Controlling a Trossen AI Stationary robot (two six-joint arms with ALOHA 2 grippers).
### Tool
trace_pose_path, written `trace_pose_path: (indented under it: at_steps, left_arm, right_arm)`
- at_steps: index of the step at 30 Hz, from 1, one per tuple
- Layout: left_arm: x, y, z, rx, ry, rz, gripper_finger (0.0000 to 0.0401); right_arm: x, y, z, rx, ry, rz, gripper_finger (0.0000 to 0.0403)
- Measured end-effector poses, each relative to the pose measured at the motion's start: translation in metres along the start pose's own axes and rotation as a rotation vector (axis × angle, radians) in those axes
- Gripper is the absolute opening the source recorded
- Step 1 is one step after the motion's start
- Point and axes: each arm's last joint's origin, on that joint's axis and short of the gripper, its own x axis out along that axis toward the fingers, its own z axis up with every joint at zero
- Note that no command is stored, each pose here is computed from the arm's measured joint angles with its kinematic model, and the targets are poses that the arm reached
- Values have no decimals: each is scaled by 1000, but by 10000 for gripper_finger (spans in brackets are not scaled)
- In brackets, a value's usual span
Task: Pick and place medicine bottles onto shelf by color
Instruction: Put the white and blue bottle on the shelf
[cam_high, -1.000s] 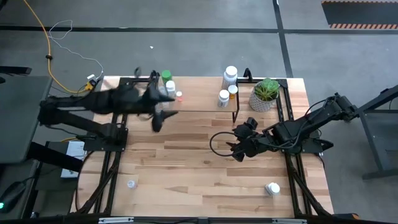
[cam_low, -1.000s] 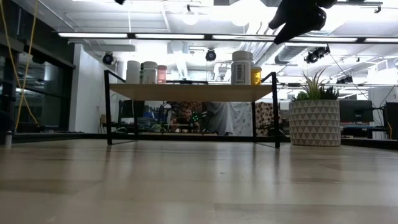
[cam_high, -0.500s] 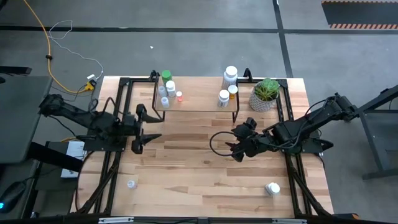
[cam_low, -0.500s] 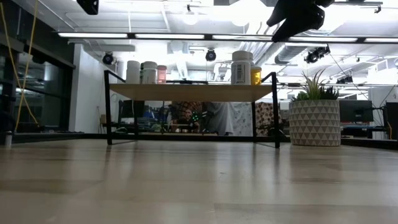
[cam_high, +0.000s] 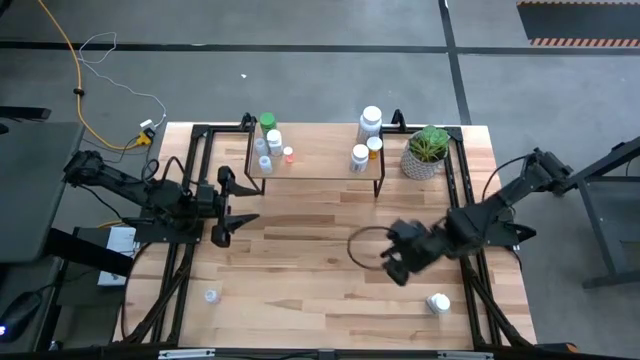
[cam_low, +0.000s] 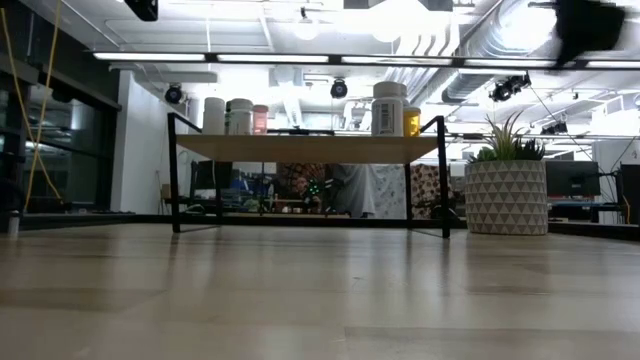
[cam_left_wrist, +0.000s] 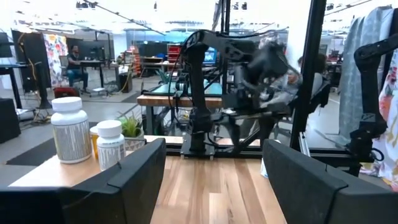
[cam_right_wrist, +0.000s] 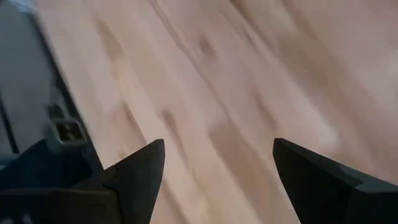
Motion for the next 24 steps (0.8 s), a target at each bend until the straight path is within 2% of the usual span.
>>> trace_pose_path:
  at_steps: [7,12,16,24]
  left_arm:
    - [0,0,0,0,1,0,260]
    - [0,0,0,0,1,0,260]
    - [0,0,0,-17,1,0,260]
    - [0,0,0,-30,1,0,260]
  right_arm:
    - [-7,7,-75,278,189,-189,291]
    - [3,11,-117,376,366,-359,291]
    - [10,15,-131,380,380,-386,291]
    - [15,19,-136,374,420,-377,291]
